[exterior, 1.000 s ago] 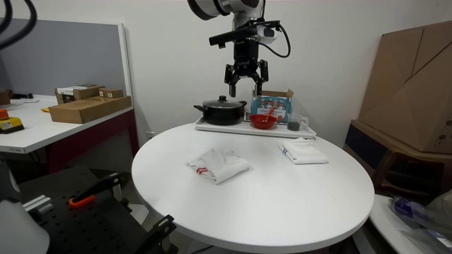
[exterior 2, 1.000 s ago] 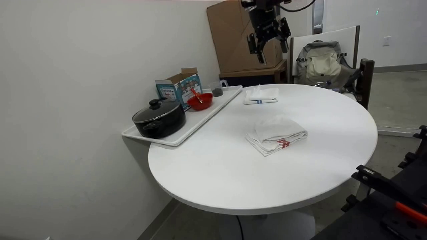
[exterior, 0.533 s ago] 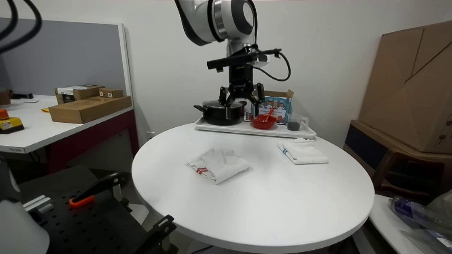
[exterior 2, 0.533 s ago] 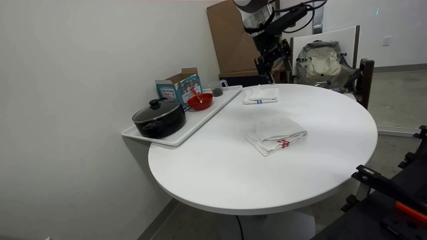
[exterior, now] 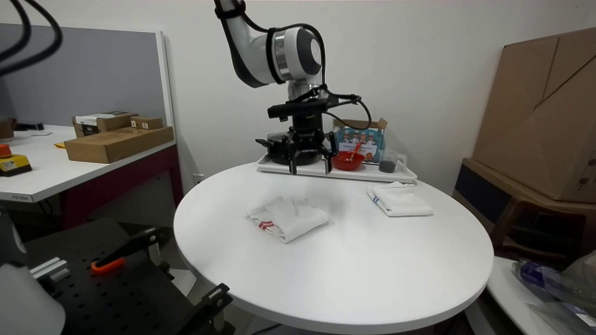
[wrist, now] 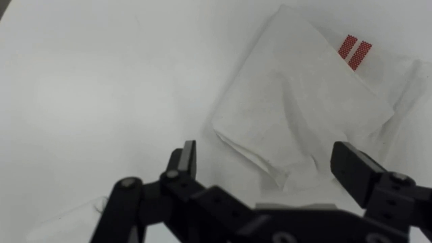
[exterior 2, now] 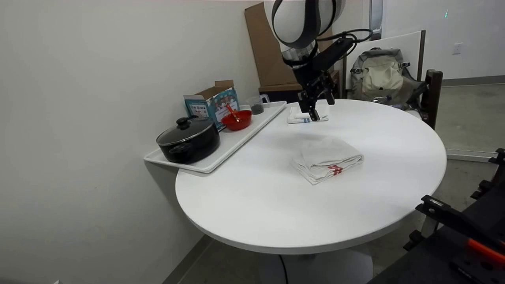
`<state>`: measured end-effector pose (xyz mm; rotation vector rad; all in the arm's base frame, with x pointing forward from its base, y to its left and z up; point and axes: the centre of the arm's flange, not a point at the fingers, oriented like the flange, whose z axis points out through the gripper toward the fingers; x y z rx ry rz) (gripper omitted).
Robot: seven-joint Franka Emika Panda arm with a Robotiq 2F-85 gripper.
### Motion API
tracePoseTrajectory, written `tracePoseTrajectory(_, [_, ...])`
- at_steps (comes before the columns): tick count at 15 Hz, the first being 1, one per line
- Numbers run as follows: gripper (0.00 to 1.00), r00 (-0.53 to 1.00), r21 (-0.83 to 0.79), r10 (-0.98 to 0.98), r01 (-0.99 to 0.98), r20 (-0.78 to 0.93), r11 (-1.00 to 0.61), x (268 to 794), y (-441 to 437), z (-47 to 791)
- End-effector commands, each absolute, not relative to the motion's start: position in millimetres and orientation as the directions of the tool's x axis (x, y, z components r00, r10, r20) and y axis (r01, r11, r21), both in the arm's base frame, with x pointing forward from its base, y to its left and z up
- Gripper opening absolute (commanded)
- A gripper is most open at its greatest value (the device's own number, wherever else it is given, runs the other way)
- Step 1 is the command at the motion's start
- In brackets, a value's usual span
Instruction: Use the red and white towel to wipe the tabletop
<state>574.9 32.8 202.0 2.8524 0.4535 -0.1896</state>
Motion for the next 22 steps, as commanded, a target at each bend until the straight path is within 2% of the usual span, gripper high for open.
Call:
tracePoseTrajectory(1, [1.0, 0.923, 0.216, 0.345, 0.377, -0.171, -0.901, 578, 34, 181])
tracePoseTrajectory(10, [1.0, 0.895, 0.209, 0.403, 0.439, -0.193, -0.874, 589, 32, 125])
tracePoseTrajectory(20, [1.0, 0.852, 0.196, 0.447, 0.504, -0.273, -0.841, 571, 59, 80])
tracePoseTrajectory(21, [0.75, 0.848, 0.194, 0.451, 0.51, -0.279, -0.838, 570, 62, 77])
tracePoseTrajectory(22, [0.74, 0.841, 0.19, 0.456, 0.518, -0.29, -0.834, 568, 63, 75])
